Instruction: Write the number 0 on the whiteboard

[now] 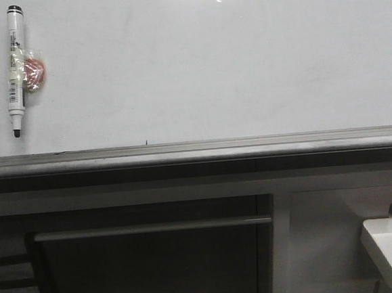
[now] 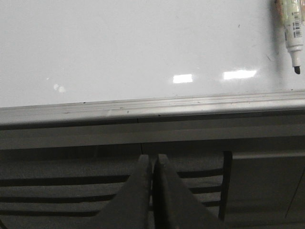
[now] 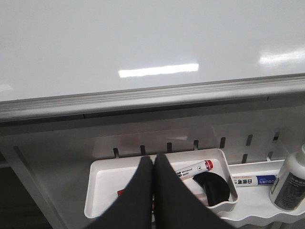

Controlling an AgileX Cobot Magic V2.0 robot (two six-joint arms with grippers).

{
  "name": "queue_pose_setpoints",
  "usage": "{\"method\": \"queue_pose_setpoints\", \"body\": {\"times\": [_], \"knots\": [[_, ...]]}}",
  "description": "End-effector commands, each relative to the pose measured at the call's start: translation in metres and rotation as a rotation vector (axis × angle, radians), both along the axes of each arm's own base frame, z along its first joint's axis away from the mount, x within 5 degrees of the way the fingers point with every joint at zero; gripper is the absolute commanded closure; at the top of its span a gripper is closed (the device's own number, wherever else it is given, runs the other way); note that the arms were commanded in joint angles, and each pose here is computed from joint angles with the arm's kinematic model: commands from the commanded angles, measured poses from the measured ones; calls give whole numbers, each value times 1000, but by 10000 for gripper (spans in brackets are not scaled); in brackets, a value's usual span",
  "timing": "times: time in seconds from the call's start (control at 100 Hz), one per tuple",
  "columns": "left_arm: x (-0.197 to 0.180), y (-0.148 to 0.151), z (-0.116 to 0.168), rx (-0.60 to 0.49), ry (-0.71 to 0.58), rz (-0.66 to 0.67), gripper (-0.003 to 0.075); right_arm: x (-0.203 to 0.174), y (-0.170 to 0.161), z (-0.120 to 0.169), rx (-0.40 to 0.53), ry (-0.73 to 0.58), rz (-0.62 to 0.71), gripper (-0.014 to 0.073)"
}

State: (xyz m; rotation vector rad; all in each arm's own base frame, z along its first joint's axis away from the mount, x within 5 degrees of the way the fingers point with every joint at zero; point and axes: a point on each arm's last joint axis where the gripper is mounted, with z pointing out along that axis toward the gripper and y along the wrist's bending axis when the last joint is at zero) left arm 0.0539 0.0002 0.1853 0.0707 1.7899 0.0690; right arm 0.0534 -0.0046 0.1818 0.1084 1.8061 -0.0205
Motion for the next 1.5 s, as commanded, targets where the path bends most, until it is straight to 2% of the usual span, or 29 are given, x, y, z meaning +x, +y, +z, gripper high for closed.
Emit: {"method": "queue_pose_setpoints", "body": {"times": [0.0, 0.18, 0.27, 0.39, 0.59, 0.72, 0.86, 0.95, 1.04, 1.09, 1.1, 1.17, 1.24, 1.35, 1.49], "knots": [[0, 0, 9, -40, -145, 2, 741, 0, 0, -3, -11, -37, -1, 651], [0, 1, 30, -230, -370, 25, 741, 2, 1, 14, -23, -224, 9, 651], [-1, 3, 34, -302, -421, 39, 741, 2, 1, 21, -28, -302, 14, 651], [-1, 3, 35, -294, -433, 41, 741, 2, 1, 23, -29, -323, 15, 651], [-2, 4, 36, -294, -444, 42, 741, 0, 2, 36, -39, -469, 23, 651], [-2, 4, 36, -294, -444, 42, 741, -1, 2, 41, -30, -509, 24, 651], [-3, 3, 41, -295, -437, 34, 741, -6, 3, 59, -6, -617, 28, 650], [-2, 0, 47, -296, -374, 16, 741, -10, 2, 73, 138, -659, 28, 650], [-2, -2, 60, -286, -323, -1, 741, -13, 2, 87, 177, -593, 24, 650], [-1, -3, 70, -260, -293, -8, 741, -11, 2, 91, 185, -471, 13, 650], [-1, -3, 75, -252, -293, -11, 741, -10, 2, 89, 188, -406, 7, 650], [2, -3, 90, -203, -252, -17, 741, -9, 2, 96, 197, -252, -8, 650], [6, -4, 108, -107, -193, -27, 741, -4, 2, 103, 203, -109, -21, 650], [17, -5, 132, -40, -130, -50, 740, 7, 2, 119, 211, -8, -30, 650], [33, -5, 153, -46, -154, -57, 731, 26, 0, 139, 211, -23, -29, 650]]}}
